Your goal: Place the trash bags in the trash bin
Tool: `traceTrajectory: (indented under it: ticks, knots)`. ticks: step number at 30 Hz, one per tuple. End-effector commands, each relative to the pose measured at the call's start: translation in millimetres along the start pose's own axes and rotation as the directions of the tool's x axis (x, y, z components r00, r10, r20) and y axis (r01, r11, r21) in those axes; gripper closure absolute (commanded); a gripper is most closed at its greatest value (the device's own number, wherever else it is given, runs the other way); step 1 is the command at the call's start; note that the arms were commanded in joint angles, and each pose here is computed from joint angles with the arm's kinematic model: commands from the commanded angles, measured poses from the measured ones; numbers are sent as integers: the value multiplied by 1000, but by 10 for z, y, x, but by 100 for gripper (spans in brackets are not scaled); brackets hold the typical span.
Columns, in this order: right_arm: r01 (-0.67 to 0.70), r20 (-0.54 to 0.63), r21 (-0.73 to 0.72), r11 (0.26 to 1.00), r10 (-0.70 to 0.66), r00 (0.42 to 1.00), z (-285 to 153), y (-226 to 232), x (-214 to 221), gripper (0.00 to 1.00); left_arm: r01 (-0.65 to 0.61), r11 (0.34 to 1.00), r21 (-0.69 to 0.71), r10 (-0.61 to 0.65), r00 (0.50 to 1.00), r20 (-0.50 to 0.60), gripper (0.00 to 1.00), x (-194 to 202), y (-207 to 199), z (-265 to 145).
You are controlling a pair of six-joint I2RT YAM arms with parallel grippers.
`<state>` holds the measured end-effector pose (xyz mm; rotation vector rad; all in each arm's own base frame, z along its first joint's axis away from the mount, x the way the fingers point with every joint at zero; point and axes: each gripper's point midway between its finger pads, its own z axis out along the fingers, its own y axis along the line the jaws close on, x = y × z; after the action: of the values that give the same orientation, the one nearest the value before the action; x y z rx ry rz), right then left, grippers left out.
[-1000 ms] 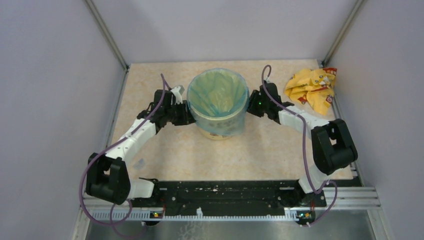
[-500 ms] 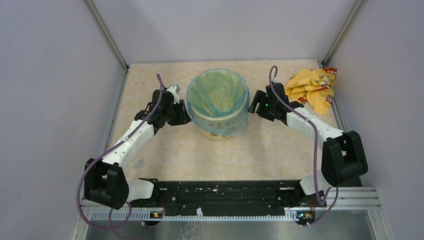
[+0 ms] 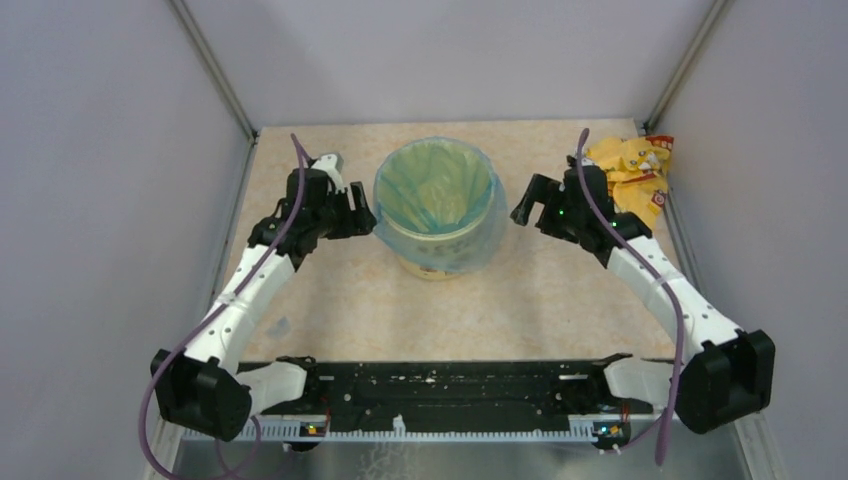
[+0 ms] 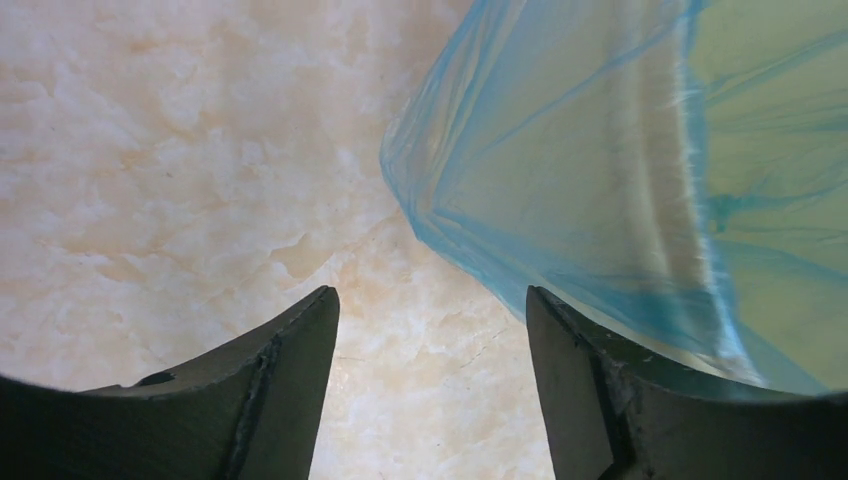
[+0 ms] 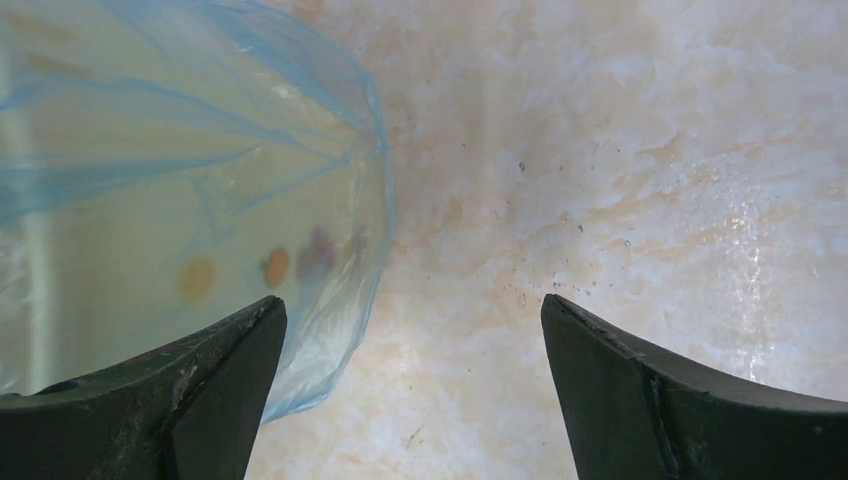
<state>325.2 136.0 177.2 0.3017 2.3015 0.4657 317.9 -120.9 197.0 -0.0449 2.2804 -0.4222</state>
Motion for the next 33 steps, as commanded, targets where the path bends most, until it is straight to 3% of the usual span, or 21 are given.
traceTrajectory:
  ticks: [1,6,15,24,33]
  knots:
    - [42,110,-68,997,-35,993,-438,189,-338,1,-45,997,57,38,992,117,19,-385,-196,-323]
    - [86,192,-170,982,-53,980,-807,436,-566,1,-114,976,186,80,981,179,2,-527,-466,-599]
    - [171,297,-410,896,-46,954,-1371,958,-776,1,-249,887,390,129,942,309,1,-667,-901,-1076]
    - [252,379,-504,826,-51,924,-1719,1236,-850,1,-269,863,428,121,932,342,1,-667,-978,-1192]
    - [269,409,-496,826,-51,911,-1782,1241,-889,1,-272,877,395,122,923,366,1,-675,-912,-1181]
